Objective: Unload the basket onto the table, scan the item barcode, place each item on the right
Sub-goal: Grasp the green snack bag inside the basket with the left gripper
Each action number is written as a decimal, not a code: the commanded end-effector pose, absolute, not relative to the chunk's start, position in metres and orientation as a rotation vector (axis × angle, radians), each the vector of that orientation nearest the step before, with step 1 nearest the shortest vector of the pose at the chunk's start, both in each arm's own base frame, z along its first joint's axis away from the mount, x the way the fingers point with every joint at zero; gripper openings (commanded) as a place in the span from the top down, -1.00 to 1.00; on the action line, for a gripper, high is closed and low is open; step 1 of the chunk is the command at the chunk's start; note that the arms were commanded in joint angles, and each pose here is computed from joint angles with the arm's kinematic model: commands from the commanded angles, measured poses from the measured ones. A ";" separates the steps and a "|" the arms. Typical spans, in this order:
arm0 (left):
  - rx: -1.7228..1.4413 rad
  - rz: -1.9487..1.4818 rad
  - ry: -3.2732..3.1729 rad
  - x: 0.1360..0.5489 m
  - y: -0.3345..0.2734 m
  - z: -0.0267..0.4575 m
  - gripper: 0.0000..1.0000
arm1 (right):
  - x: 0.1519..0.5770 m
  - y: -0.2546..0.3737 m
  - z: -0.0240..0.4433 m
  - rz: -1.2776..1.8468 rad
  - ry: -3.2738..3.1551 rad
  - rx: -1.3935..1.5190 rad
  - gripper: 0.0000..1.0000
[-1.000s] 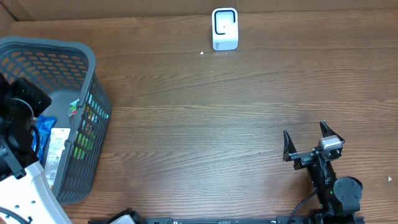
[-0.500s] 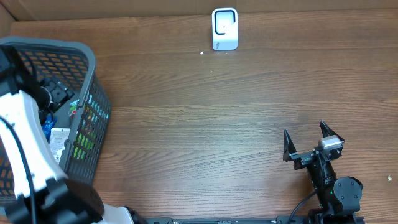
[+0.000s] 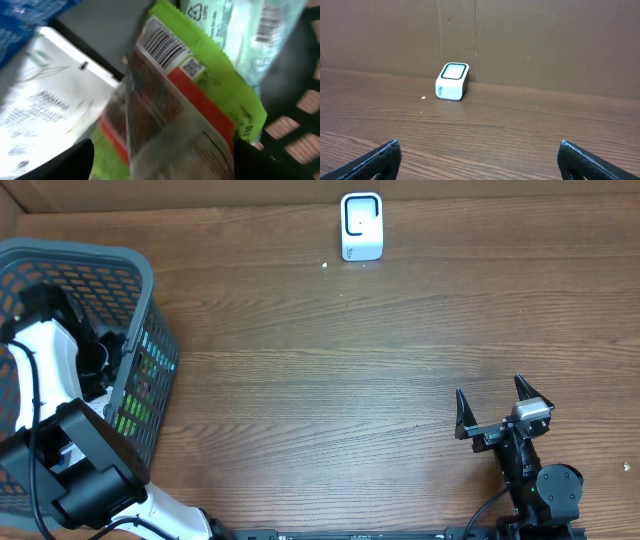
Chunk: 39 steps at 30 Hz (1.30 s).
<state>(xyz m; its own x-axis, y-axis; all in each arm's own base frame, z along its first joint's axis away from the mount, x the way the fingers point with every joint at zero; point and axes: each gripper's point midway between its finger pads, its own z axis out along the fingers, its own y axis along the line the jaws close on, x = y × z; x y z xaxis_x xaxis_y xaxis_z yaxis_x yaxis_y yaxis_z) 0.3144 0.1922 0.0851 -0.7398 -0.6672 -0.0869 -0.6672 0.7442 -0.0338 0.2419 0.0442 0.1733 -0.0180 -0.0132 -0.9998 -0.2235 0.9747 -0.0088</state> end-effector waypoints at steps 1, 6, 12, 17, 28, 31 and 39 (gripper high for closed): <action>-1.049 -0.022 2.894 0.305 0.186 0.057 -0.58 | 0.242 0.044 0.172 0.166 1.577 -0.185 -1.00; -1.047 -0.014 2.877 0.304 0.186 0.036 -0.52 | 0.242 0.044 0.172 0.166 1.577 -0.185 -1.00; -1.048 0.002 2.868 0.304 0.188 0.031 0.77 | 0.242 0.044 0.173 0.166 1.576 -0.185 -1.00; -1.084 0.005 2.854 0.305 0.190 0.040 0.92 | 0.242 0.044 0.172 0.166 1.577 -0.185 -1.00; -1.109 0.063 2.654 0.330 0.213 0.183 0.91 | 0.242 0.044 0.172 0.166 1.577 -0.185 -1.00; -1.086 0.121 2.582 0.326 0.215 0.216 0.91 | 0.242 0.044 0.172 0.166 1.577 -0.185 -1.00; -1.088 0.182 2.459 0.305 0.209 0.262 0.91 | 0.242 0.044 0.172 0.166 1.577 -0.185 -1.00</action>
